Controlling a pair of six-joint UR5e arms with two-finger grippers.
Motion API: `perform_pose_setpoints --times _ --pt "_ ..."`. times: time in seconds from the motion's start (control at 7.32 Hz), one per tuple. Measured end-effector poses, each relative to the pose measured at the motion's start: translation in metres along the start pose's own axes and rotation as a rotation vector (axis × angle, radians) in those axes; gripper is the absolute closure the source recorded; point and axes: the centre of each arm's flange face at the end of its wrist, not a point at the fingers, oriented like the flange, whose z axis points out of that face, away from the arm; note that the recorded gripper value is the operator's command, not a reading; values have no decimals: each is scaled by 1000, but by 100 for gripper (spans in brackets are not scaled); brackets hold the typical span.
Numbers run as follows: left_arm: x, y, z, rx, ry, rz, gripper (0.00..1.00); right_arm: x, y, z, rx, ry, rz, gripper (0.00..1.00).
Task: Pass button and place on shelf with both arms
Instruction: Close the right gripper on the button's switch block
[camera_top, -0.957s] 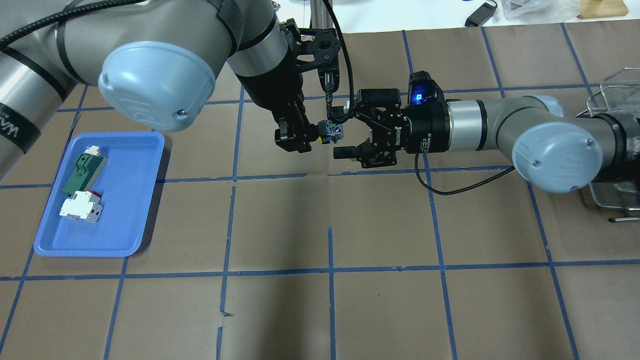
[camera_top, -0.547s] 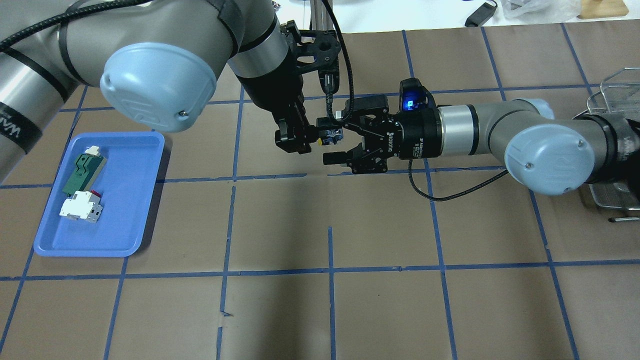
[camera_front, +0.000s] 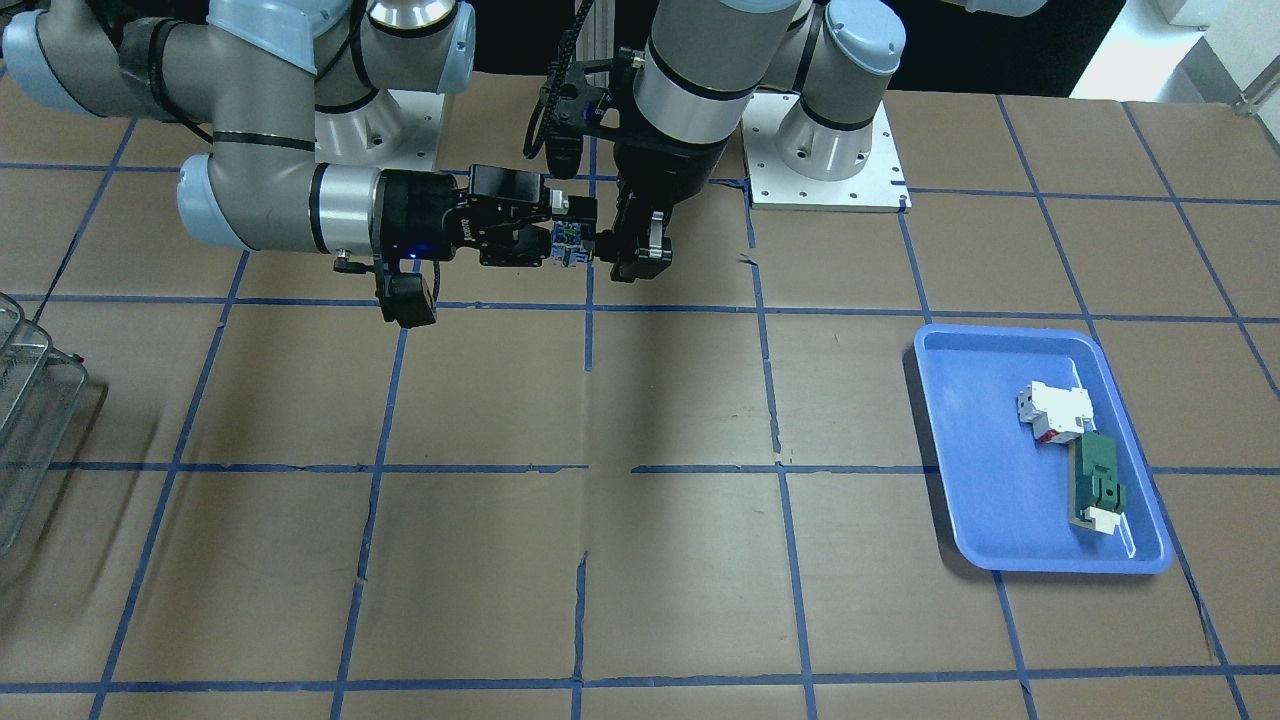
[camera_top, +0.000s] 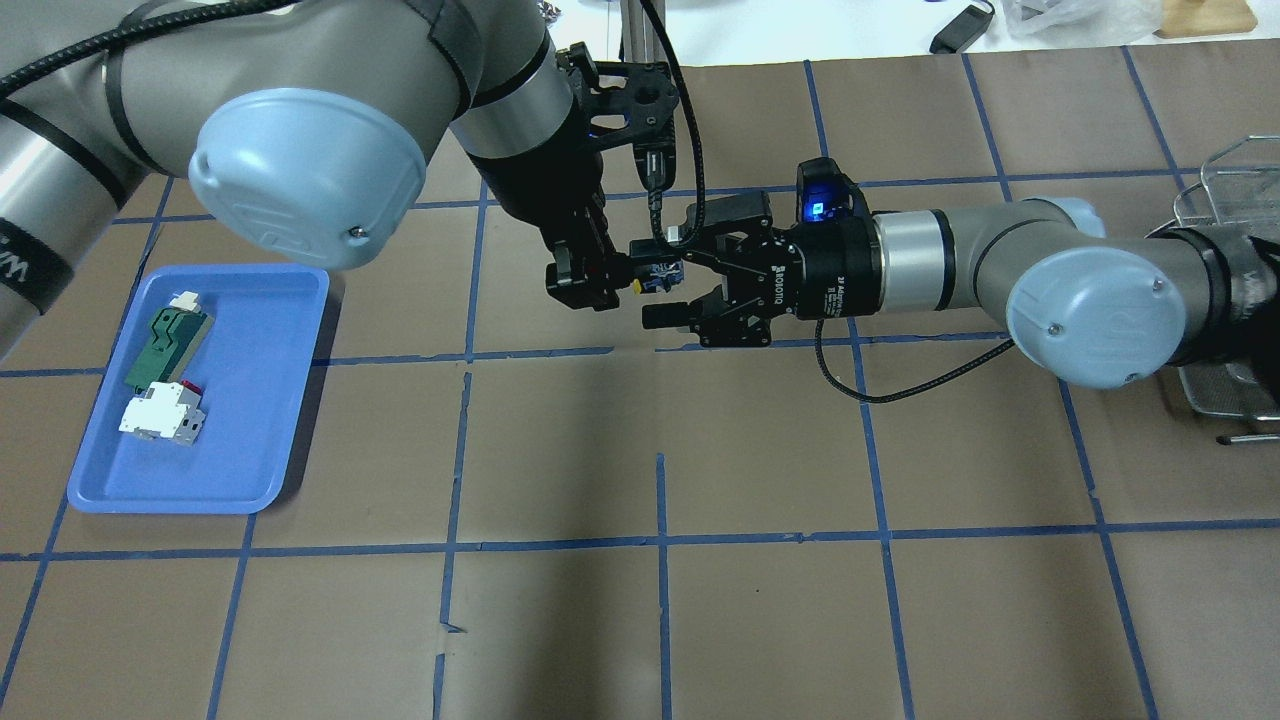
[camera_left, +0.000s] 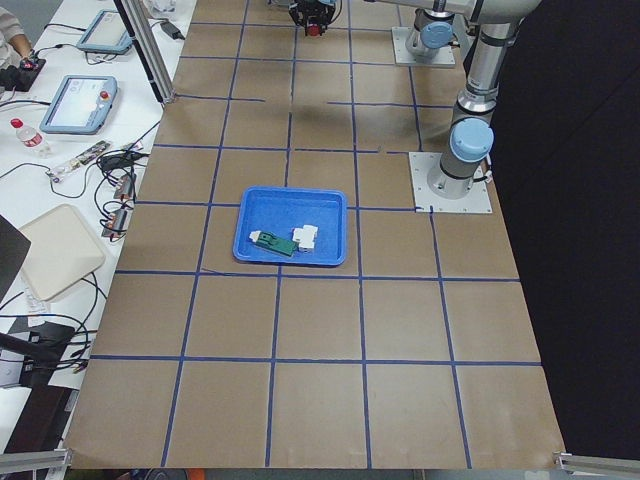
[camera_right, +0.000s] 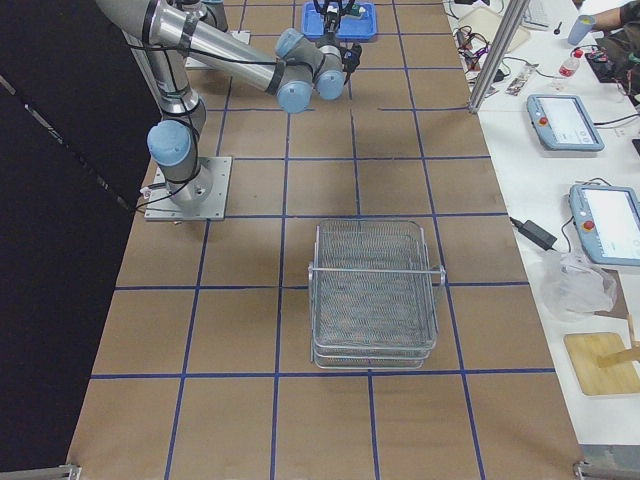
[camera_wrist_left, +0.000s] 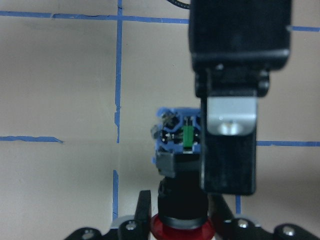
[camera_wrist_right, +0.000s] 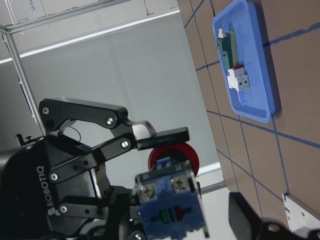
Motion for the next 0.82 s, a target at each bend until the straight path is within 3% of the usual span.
perform_pose_setpoints --times 0.14,0.41,0.68,0.82 --pt "1 0 1 -3 7 -1 100 0 0 0 0 0 0 40" --pt "3 1 2 -8 21 -4 100 -1 2 0 -2 4 -1 48" --pt "3 1 3 -10 25 -4 100 0 2 0 -4 9 0 82" --pt "3 1 3 -10 25 -4 100 0 2 0 -5 10 1 89"
